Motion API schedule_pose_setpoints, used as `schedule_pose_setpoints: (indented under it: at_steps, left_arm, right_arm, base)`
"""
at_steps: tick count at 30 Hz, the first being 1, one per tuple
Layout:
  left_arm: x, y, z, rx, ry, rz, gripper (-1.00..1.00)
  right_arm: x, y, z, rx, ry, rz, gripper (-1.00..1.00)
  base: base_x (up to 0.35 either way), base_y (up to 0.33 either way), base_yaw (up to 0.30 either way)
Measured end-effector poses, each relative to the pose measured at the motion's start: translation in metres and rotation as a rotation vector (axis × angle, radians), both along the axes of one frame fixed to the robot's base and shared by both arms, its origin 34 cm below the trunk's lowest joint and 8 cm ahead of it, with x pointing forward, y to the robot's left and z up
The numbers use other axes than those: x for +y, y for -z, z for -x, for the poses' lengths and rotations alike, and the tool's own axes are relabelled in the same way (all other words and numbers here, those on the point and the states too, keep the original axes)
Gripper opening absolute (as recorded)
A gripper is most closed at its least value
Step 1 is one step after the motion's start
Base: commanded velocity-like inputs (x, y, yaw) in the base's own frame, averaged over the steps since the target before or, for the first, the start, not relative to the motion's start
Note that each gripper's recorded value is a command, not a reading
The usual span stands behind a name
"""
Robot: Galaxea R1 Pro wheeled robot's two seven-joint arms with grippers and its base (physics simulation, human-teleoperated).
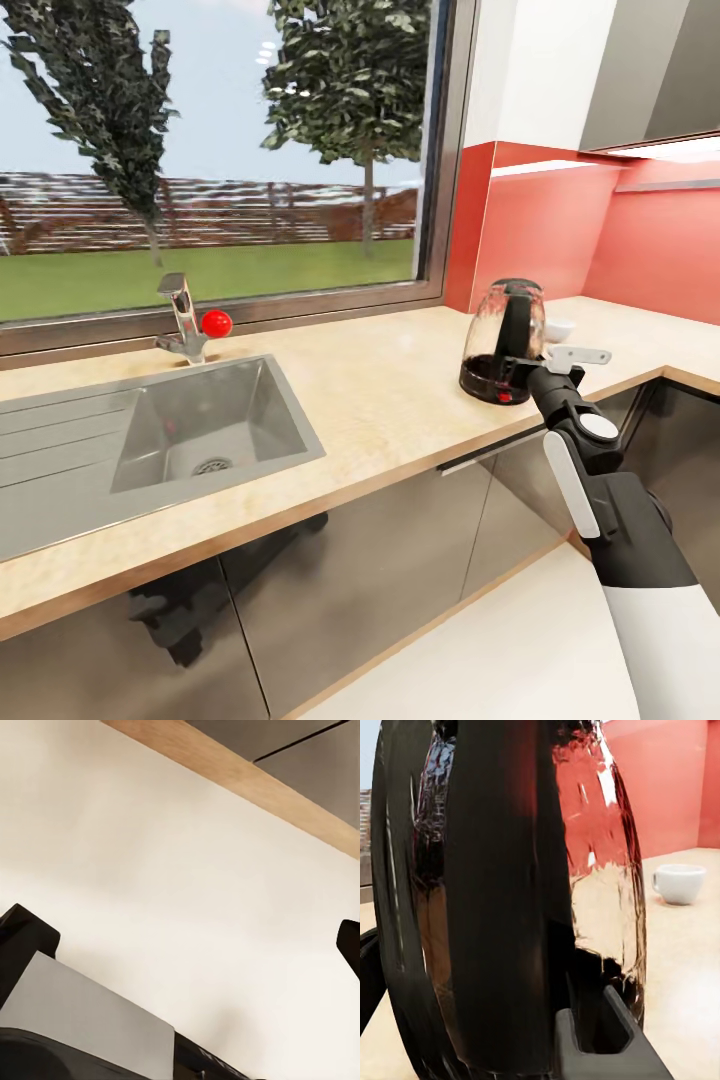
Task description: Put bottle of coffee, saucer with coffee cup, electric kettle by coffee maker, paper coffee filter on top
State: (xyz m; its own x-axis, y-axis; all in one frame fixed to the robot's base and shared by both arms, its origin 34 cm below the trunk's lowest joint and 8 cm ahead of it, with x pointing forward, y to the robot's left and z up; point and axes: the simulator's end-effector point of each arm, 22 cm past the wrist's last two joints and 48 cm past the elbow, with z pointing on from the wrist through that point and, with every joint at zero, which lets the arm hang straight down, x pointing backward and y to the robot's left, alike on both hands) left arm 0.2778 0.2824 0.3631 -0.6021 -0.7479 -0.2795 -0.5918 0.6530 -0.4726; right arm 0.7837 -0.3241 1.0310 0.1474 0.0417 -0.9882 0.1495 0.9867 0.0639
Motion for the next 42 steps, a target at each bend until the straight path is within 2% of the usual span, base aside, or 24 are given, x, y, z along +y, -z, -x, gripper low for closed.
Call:
schedule_pose_setpoints:
  at_steps: [12, 21, 34, 42]
  left_arm:
    - [0.000, -0.024, -0.003, -0.001, 0.001, 0.001, 1.00]
    - [0.000, -0.041, -0.005, -0.001, 0.001, 0.001, 1.00]
    - [0.000, -0.043, -0.006, -0.001, 0.000, 0.001, 1.00]
    - [0.000, -0.043, -0.006, -0.002, 0.000, 0.002, 1.00]
  right_arm:
    - [0.001, -0.024, -0.003, -0.001, -0.003, -0.001, -1.00]
    - [0.010, -0.041, -0.006, -0.001, -0.017, 0.010, -1.00]
    - [0.011, -0.044, -0.006, -0.003, -0.019, 0.010, -1.00]
    - [0.014, -0.043, -0.006, -0.003, -0.026, 0.014, -1.00]
  base:
    - [0.000, 0.000, 0.000]
    - [0.000, 0.000, 0.001]
    - [0.000, 0.000, 0.234]
    - [-0.179, 0.167, 0.136]
